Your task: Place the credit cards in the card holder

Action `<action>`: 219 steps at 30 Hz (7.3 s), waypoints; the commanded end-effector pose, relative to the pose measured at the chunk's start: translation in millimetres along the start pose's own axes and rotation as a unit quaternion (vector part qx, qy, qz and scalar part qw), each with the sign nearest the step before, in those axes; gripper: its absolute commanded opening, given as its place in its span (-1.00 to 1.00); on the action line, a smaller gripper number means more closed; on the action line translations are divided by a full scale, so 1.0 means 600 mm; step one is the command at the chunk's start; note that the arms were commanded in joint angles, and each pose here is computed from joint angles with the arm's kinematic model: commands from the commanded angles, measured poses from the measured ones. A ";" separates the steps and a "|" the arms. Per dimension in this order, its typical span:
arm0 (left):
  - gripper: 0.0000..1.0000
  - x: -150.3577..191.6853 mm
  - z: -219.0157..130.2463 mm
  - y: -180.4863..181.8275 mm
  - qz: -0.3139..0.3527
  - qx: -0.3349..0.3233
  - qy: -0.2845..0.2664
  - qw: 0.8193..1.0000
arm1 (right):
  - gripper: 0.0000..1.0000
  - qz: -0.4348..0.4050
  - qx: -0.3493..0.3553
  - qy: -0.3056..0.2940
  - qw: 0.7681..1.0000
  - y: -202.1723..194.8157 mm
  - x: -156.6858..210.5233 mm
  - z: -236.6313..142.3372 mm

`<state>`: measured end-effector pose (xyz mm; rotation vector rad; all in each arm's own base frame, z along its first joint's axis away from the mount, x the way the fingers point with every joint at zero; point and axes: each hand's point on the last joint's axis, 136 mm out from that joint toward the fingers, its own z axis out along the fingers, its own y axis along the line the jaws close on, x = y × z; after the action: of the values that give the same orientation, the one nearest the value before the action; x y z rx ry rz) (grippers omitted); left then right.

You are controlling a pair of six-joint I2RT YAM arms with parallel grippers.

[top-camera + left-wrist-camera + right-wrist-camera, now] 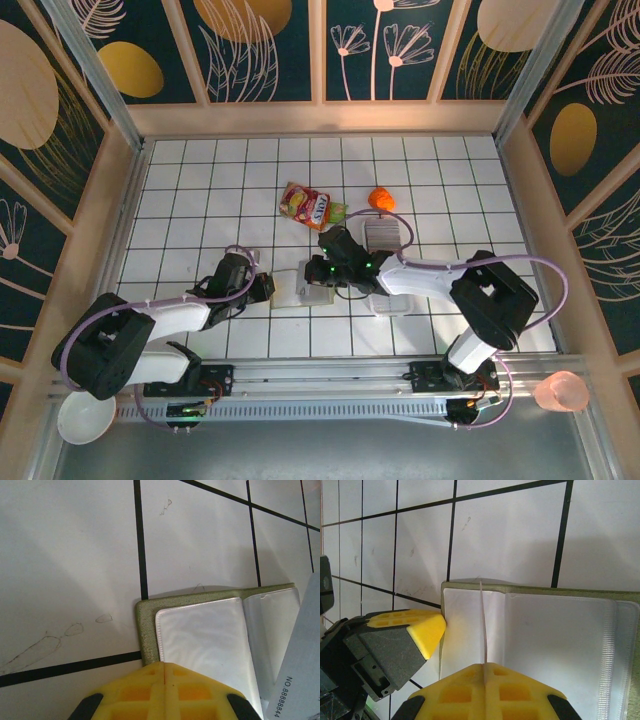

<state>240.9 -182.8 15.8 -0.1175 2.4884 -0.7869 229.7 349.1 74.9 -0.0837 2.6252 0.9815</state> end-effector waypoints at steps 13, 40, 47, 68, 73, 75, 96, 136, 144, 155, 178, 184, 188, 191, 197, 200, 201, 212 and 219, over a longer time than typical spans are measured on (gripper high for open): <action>-1.00 0.016 -0.002 0.012 0.009 -0.018 0.014 1.000 | -1.00 0.015 0.000 0.018 1.000 -0.019 0.018 0.018; -1.00 0.016 0.000 0.014 0.011 -0.021 0.015 1.000 | -1.00 0.022 -0.022 0.013 0.999 -0.014 0.010 0.014; -1.00 0.015 -0.002 0.013 0.012 -0.021 0.012 1.000 | -1.00 0.030 -0.033 0.021 0.999 -0.011 0.016 0.016; -1.00 0.015 -0.003 0.014 0.014 -0.023 0.010 1.000 | -1.00 0.043 -0.026 0.063 0.997 -0.023 0.034 0.038; -1.00 0.015 -0.002 0.014 0.014 -0.024 0.011 1.000 | -1.00 0.041 -0.032 0.067 0.996 -0.020 0.032 0.041; -1.00 0.015 -0.002 0.013 0.014 -0.024 0.010 1.000 | -1.00 0.041 -0.034 0.071 0.996 -0.019 0.031 0.043; -1.00 0.015 -0.002 0.016 0.017 -0.029 0.010 0.999 | -1.00 0.029 -0.031 0.106 0.993 -0.027 0.033 0.047; -0.98 0.003 -0.011 0.008 0.019 -0.021 -0.012 1.000 | -1.00 0.032 -0.064 0.121 0.990 -0.015 0.034 0.061; -0.93 0.005 -0.010 0.007 0.021 -0.018 -0.010 1.000 | -0.83 0.024 -0.049 0.124 0.991 -0.022 0.033 0.066; -0.91 0.009 -0.005 0.011 0.022 -0.024 -0.002 0.999 | -0.56 0.004 -0.028 0.121 0.992 -0.026 0.025 0.063; -0.93 0.013 0.000 0.014 0.024 -0.027 0.005 0.999 | -0.36 -0.043 0.003 0.116 0.992 0.007 0.025 0.071; -0.94 0.013 0.000 0.013 0.024 -0.027 0.004 0.999 | -0.35 -0.048 0.015 0.122 0.991 0.006 0.033 0.076; -0.94 0.014 0.000 0.014 0.025 -0.028 0.005 0.999 | -0.34 -0.052 0.036 0.118 0.991 -0.007 0.032 0.069; -0.95 0.013 -0.001 0.013 0.025 -0.027 0.004 0.999 | -0.31 -0.057 0.051 0.112 0.991 -0.013 0.029 0.060; -0.96 0.014 0.000 0.011 0.025 -0.025 0.005 0.999 | -0.31 -0.062 0.055 0.111 0.990 -0.010 0.033 0.056; -0.96 0.013 0.000 0.011 0.025 -0.025 0.005 0.999 | -0.34 -0.064 0.053 0.116 0.990 -0.007 0.039 0.060; -0.96 0.013 0.000 0.011 0.026 -0.025 0.004 0.999 | -0.36 -0.065 0.053 0.117 0.990 -0.007 0.041 0.062; -0.97 0.016 0.001 0.011 0.026 -0.025 0.007 0.999 | -0.42 -0.083 0.060 0.123 0.987 0.008 0.051 0.066; -0.97 0.013 0.000 0.010 0.027 -0.024 0.005 0.999 | -0.39 -0.095 0.060 0.126 0.986 0.024 0.057 0.068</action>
<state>238.2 -179.9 14.6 -0.0980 2.4867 -0.7308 207.0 385.2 43.4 -0.4203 2.8322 0.8335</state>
